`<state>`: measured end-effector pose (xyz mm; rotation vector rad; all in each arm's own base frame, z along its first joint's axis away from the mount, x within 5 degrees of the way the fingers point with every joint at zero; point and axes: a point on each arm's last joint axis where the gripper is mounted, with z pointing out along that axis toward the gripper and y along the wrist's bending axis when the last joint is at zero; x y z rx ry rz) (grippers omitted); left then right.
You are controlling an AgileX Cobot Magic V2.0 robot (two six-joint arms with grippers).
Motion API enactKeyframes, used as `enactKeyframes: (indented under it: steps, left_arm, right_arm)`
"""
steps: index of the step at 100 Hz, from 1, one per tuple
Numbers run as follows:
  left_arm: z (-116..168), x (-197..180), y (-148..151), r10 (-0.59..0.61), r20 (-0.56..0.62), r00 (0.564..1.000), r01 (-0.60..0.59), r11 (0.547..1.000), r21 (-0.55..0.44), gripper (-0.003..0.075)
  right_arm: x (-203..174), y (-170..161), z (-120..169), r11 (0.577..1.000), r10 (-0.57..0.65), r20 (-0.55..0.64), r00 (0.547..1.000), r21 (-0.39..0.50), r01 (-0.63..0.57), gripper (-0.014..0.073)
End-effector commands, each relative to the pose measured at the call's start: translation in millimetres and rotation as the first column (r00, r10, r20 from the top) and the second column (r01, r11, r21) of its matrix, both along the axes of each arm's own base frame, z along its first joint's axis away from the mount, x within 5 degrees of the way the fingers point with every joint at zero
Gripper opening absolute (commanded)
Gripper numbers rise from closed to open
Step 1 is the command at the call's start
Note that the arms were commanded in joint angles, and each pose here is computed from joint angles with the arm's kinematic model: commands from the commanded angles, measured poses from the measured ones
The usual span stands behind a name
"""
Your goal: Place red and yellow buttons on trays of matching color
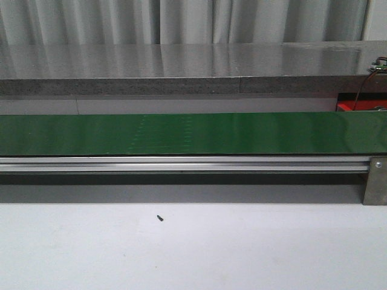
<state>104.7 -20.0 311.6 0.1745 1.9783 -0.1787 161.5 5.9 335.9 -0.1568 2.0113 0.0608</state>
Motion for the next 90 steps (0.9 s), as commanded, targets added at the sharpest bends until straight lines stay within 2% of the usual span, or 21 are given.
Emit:
enactKeyframes:
  steps: [1, 5, 17, 25, 36, 44, 54, 62, 76, 90]
  left_arm:
    - [15, 2, 0, 0.013, 0.086, 0.996, -0.011, 1.000, -0.016, 0.0243]
    - [15, 2, 1, 0.013, 0.087, 0.996, -0.012, 1.000, -0.009, 0.0314]
    - [15, 2, 1, 0.013, 0.087, 0.996, -0.013, 1.000, -0.002, 0.0594]
    - [15, 2, 1, 0.014, 0.091, 0.996, -0.014, 1.000, -0.002, 0.0690]
    - [15, 2, 1, 0.014, 0.089, 0.996, -0.014, 1.000, -0.002, 0.0676]
    - [16, 2, 2, 0.039, 0.092, 0.995, -0.035, 0.998, -0.046, 0.0650]
    - [23, 6, 8, 0.130, 0.093, 0.987, -0.121, 0.988, -0.097, 0.0649]
    - [32, 14, 17, 0.218, 0.058, 0.974, -0.213, 0.974, -0.082, 0.0649]
    - [53, 42, 38, 0.348, -0.028, 0.937, -0.348, 0.937, -0.006, 0.0649]
    - [65, 80, 68, 0.461, -0.160, 0.873, -0.464, 0.886, 0.025, 0.0649]
  right_arm:
    - [0, -1, 16, 1.000, -0.023, 0.106, 0.994, 0.008, 0.022, -0.0068]
    - [0, -1, 16, 1.000, -0.023, 0.106, 0.994, 0.008, 0.022, -0.0067]
    - [0, -1, 16, 1.000, -0.023, 0.106, 0.994, 0.008, 0.022, -0.0067]
    - [0, -1, 16, 1.000, -0.023, 0.106, 0.994, 0.008, 0.022, -0.0067]
    - [0, -1, 16, 1.000, -0.023, 0.106, 0.994, 0.008, 0.022, -0.0067]
    - [0, -1, 16, 1.000, -0.023, 0.106, 0.994, 0.008, 0.022, -0.0067]
    - [0, -1, 16, 1.000, -0.023, 0.106, 0.994, 0.008, 0.022, -0.0067]
    - [0, -1, 16, 1.000, -0.023, 0.106, 0.994, 0.008, 0.022, -0.0067]
    - [0, -1, 16, 1.000, -0.023, 0.106, 0.994, 0.008, 0.022, -0.0067]
    - [0, -1, 16, 1.000, -0.023, 0.106, 0.994, 0.008, 0.022, -0.0067]
